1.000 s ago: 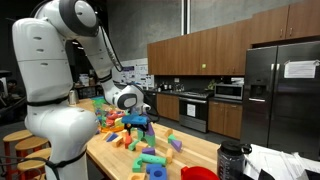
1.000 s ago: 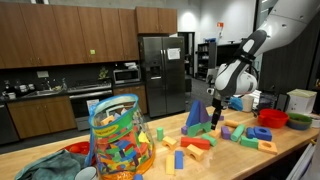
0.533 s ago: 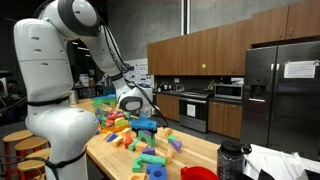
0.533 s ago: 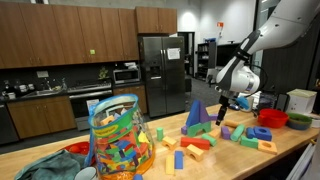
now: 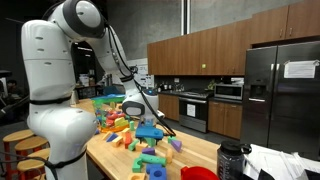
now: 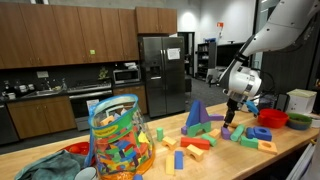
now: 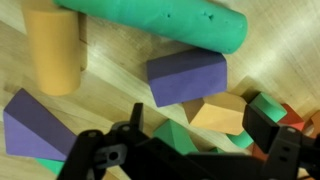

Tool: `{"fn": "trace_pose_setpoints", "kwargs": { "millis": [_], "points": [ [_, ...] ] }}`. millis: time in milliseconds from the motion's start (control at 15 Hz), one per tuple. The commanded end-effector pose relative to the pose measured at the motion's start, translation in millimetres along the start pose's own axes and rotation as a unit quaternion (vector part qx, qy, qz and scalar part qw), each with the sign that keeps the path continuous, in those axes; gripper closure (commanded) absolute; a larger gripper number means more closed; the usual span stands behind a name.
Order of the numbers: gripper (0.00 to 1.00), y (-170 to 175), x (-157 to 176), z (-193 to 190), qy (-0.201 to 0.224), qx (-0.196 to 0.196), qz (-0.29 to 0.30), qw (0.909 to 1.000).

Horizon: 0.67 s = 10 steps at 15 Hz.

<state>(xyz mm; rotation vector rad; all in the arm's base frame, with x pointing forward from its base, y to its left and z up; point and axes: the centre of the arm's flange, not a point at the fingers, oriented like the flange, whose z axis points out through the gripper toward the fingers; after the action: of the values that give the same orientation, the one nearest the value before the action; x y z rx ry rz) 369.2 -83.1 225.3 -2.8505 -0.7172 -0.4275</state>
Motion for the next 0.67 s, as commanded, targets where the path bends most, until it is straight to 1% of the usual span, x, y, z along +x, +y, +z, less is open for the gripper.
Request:
{"fn": "trace_pose_setpoints", "kwargs": {
  "millis": [0, 67, 133, 267, 467, 600],
  "points": [
    [0.00, -21, -50, -3, 0.005, 0.004, -0.018, 0.9998],
    [0.00, -19, -53, -2, 0.005, 0.009, -0.027, 0.9996],
    [0.00, -18, -54, -1, -0.003, 0.024, -0.055, 0.9982],
    [0.00, -14, -58, -2, -0.005, 0.045, -0.086, 0.9953],
    [0.00, -10, -65, 0, 0.002, 0.058, -0.104, 0.9928],
    [0.00, -4, -67, -3, 0.007, 0.058, -0.109, 0.9923]
  ]
}}
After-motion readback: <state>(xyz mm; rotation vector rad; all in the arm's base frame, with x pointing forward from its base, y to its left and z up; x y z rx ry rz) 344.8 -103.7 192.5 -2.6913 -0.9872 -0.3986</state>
